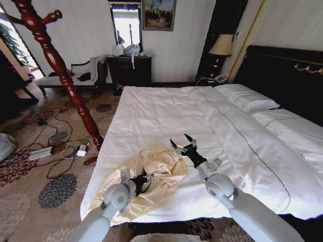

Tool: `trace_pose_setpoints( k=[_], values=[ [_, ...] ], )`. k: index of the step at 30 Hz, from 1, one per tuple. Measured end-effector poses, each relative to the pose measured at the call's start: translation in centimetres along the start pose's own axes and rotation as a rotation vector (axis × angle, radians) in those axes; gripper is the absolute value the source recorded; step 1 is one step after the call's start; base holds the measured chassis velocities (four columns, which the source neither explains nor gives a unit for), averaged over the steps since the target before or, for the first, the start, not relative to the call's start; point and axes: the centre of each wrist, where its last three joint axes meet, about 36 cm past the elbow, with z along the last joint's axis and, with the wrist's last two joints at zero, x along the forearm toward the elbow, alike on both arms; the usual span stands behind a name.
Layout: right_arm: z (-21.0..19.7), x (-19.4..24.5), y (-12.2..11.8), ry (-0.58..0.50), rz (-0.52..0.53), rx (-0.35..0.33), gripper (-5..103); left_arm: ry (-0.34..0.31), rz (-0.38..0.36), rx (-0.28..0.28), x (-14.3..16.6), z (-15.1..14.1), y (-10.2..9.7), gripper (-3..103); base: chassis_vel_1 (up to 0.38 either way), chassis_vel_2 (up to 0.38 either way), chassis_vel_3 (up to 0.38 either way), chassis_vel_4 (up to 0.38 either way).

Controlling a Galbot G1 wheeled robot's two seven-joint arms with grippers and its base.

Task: Pick up the clothes from the bed and hang them on the clothes hanger.

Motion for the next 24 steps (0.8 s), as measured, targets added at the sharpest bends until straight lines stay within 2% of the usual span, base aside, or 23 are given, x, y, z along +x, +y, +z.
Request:
trace_pose_setpoints(
  k=[4, 14, 18, 19, 20, 23, 24],
  values=[
    [0.2, 0.0, 0.0, 0.001, 0.01, -0.002, 100, -0.005, 0.008, 0.008, -0.1, -0.1, -0.1, 82, 0.0, 0.0, 0.0, 0.0],
    [0.0, 0.8, -0.1, 0.013, 0.021, 0.008, 100, 0.03, -0.012, 0.019, -2.1, 1.4, -0.1, 70, 0.0, 0.0, 0.0, 0.0],
    [-0.1, 1.0, -0.1, 0.014, 0.028, 0.015, 100, 0.034, -0.022, 0.016, -2.2, 1.9, 0.5, 56, 0.0, 0.0, 0.0, 0.0],
    [-0.1, 1.0, -0.1, 0.014, 0.028, 0.015, 100, 0.034, -0.022, 0.016, -2.2, 1.9, 0.5, 56, 0.0, 0.0, 0.0, 0.0],
    [-0.1, 1.1, 0.0, 0.015, 0.031, 0.014, 100, 0.034, -0.026, 0.018, -2.4, 2.1, 0.7, 51, 0.0, 0.0, 0.0, 0.0],
    [-0.1, 1.3, 0.1, 0.02, 0.038, 0.015, 100, 0.037, -0.034, 0.023, -2.7, 2.4, 0.9, 45, 0.0, 0.0, 0.0, 0.0],
    [-0.1, 1.4, 0.1, 0.021, 0.04, 0.017, 100, 0.038, -0.038, 0.024, -2.9, 2.5, 1.0, 40, 0.0, 0.0, 0.0, 0.0]
  ],
)
